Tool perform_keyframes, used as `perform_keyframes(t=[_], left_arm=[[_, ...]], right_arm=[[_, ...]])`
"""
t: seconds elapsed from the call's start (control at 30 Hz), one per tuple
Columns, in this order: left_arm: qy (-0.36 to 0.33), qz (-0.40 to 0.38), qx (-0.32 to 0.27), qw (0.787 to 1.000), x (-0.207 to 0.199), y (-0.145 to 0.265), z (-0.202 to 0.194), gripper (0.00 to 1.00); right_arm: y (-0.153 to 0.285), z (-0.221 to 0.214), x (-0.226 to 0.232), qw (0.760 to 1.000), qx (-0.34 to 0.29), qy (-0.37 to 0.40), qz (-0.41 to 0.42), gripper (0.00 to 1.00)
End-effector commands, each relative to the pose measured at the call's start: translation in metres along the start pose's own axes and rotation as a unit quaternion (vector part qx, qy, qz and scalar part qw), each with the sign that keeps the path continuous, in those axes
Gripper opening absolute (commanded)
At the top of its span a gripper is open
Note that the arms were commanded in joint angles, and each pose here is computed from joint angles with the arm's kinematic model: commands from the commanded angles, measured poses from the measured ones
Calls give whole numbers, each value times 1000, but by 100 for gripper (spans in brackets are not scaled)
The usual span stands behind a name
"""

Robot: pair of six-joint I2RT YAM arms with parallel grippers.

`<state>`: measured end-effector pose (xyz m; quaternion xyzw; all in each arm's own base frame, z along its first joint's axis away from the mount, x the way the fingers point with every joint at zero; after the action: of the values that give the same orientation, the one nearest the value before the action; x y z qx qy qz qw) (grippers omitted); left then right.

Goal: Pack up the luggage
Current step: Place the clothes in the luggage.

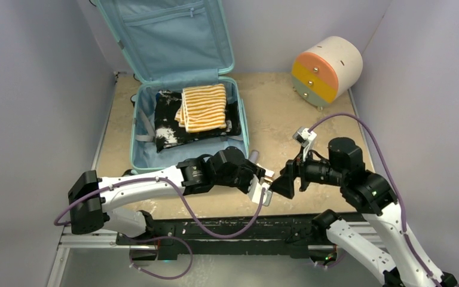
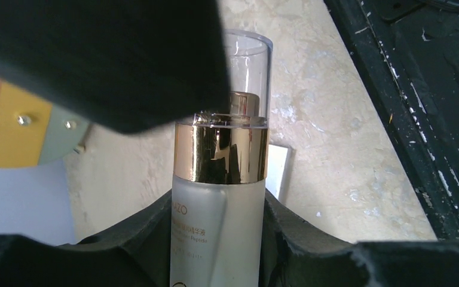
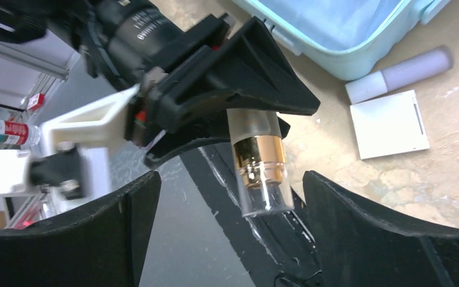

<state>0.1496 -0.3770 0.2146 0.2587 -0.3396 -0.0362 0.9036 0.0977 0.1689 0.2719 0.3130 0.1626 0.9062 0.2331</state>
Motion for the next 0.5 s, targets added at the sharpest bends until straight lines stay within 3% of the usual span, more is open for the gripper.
perform_keyframes(t=[0.0,0.13,0.2,0.27,0.37,0.47], left_arm=[[66,103,-31,992,32,12,13,0],[142,156,-26,977,43,21,-2,0],[198,198,-34,959,52,32,-11,0],[282,255,-21,925,67,46,-27,0],[402,308,49,861,81,62,-63,0],[459,348,93,812,90,73,-85,0]], right_arm=[[14,29,8,998,-57,25,-16,94],[22,38,0,994,-89,26,-61,97],[27,40,-9,989,-112,23,-93,97],[31,38,-20,983,-135,13,-126,97],[41,39,-43,963,-185,5,-194,95],[39,29,-59,955,-190,-21,-227,95]])
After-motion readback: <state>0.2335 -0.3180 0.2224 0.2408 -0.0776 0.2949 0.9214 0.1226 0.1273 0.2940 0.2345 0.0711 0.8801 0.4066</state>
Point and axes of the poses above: each gripper's point midway between its finger pads, its own y axis back along the fingers, its own x axis along the line the jaws close on, z = x × y, the point moved 2 cm from there along y, back along the fingers, and after that the axes turned 1 degree about y, right-handed, at the moved point
